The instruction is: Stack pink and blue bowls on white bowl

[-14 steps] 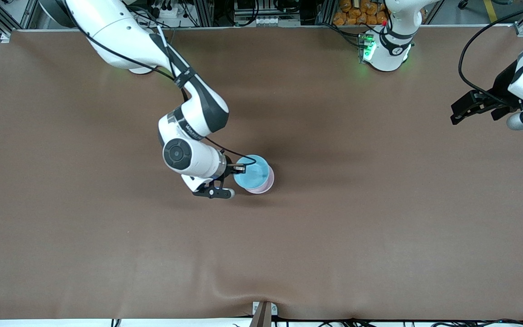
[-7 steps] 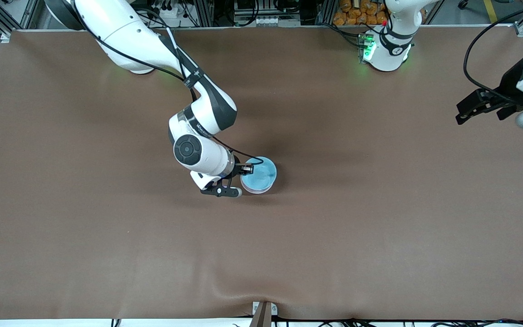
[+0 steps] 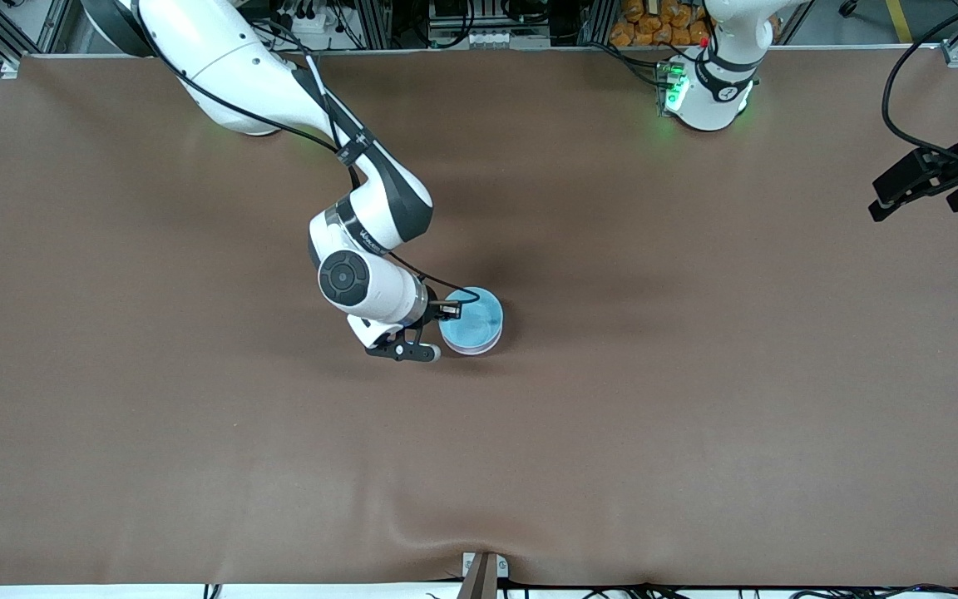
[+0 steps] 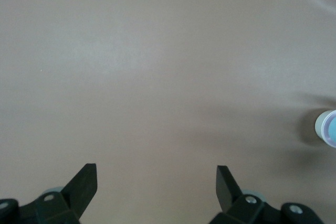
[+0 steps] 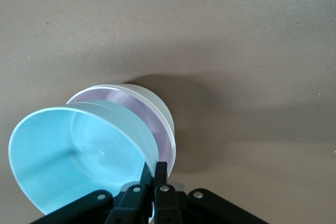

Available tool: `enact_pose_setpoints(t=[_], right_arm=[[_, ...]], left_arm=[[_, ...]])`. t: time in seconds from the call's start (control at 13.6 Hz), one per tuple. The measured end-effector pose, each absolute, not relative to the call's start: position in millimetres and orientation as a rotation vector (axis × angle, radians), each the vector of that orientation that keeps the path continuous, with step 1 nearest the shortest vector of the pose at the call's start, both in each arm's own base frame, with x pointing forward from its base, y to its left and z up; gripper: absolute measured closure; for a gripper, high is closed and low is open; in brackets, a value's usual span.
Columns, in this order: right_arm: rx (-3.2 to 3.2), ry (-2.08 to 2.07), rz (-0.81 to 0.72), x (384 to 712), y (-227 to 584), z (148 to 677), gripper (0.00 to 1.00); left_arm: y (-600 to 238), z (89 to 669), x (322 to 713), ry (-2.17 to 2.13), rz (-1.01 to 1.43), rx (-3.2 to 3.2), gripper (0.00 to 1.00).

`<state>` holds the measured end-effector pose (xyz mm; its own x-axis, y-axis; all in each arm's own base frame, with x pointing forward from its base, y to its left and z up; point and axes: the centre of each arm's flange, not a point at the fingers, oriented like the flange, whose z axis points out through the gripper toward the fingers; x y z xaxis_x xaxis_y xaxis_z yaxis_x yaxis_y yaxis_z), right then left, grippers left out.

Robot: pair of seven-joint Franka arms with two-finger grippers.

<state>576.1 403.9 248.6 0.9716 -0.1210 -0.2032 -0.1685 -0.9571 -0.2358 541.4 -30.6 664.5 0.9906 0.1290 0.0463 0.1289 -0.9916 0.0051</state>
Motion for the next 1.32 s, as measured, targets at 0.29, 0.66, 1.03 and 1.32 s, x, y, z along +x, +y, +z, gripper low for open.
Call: enact_pose_setpoints(t=[0.29,0.66,1.03,1.32], right_arm=[[-2.87,0.219,0.278,576.0,401.7,245.5,0.98],[-2.871,0.219,0.279,575.9,401.5,245.0,0.97],[-2.873,0.216,0.288,574.0,402.6,242.4,0.67],[-2.873,0.216,0.288,574.2,402.4,242.4,0.26]], left_arm=[[-26.7,661.0,535.9,0.204,-0.002,3.132,0.0],[-25.7,661.2,534.6,0.207,-0.012,3.133,0.0],[-25.9,657.2,534.3,0.206,-0.029,3.134,0.0],[-26.3,652.6,534.3,0.205,-0.044,3.135,0.0]])
